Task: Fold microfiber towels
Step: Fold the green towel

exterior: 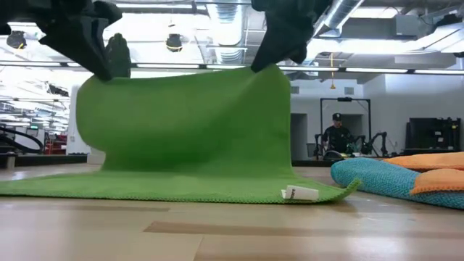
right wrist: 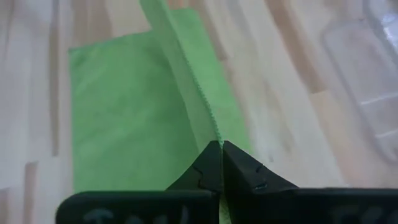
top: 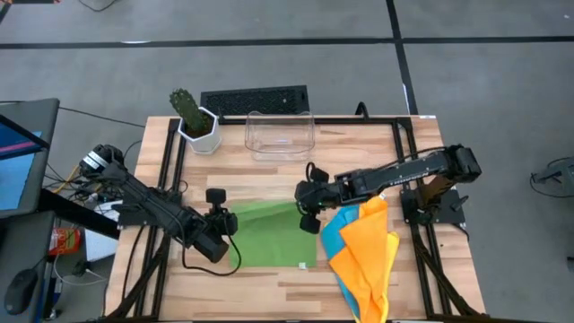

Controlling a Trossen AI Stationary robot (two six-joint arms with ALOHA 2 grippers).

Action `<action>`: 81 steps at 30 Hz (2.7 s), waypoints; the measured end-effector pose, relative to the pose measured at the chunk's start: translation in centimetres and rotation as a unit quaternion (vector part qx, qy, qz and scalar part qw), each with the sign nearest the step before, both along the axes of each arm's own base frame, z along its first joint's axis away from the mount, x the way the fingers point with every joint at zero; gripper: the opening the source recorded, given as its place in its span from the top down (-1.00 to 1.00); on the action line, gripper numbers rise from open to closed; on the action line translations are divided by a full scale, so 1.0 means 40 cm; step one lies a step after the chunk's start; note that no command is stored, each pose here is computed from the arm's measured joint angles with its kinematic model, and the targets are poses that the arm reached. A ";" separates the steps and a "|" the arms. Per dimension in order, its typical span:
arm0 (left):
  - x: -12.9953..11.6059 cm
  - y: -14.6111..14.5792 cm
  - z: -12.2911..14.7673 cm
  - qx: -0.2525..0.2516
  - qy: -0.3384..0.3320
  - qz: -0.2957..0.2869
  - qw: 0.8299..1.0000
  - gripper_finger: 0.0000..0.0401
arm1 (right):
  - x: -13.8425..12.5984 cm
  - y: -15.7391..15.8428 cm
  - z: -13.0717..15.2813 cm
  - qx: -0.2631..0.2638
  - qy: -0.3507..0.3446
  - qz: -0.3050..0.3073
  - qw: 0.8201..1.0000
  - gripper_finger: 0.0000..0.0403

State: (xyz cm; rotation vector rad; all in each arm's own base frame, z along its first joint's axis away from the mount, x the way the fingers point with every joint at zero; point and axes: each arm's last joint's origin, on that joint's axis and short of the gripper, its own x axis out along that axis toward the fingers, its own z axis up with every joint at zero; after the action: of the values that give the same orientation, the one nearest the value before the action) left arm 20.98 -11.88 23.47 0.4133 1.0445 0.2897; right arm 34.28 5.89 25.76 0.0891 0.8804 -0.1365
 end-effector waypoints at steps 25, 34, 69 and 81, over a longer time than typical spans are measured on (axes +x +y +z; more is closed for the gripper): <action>-0.001 -0.046 -0.010 -0.081 -0.011 -0.037 0.996 1.00 | -0.039 0.124 -0.075 0.056 -0.027 0.010 0.998 0.85; -0.001 -0.050 -0.010 -0.093 -0.009 -0.040 0.995 1.00 | -0.017 0.152 -0.136 0.068 -0.005 0.014 0.998 0.80; 0.023 -0.074 -0.008 -0.182 -0.036 -0.058 0.981 0.41 | -0.017 0.188 -0.169 0.088 0.018 0.039 0.995 0.31; 0.010 -0.061 -0.120 -0.226 -0.070 -0.049 0.970 0.46 | -0.012 0.197 -0.233 0.080 0.065 0.033 0.994 0.22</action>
State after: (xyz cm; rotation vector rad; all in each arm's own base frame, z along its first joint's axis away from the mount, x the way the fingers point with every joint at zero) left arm 21.39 -14.34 18.66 0.0325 0.9148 -0.0128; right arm 33.81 13.77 16.42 0.2033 1.0232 -0.0097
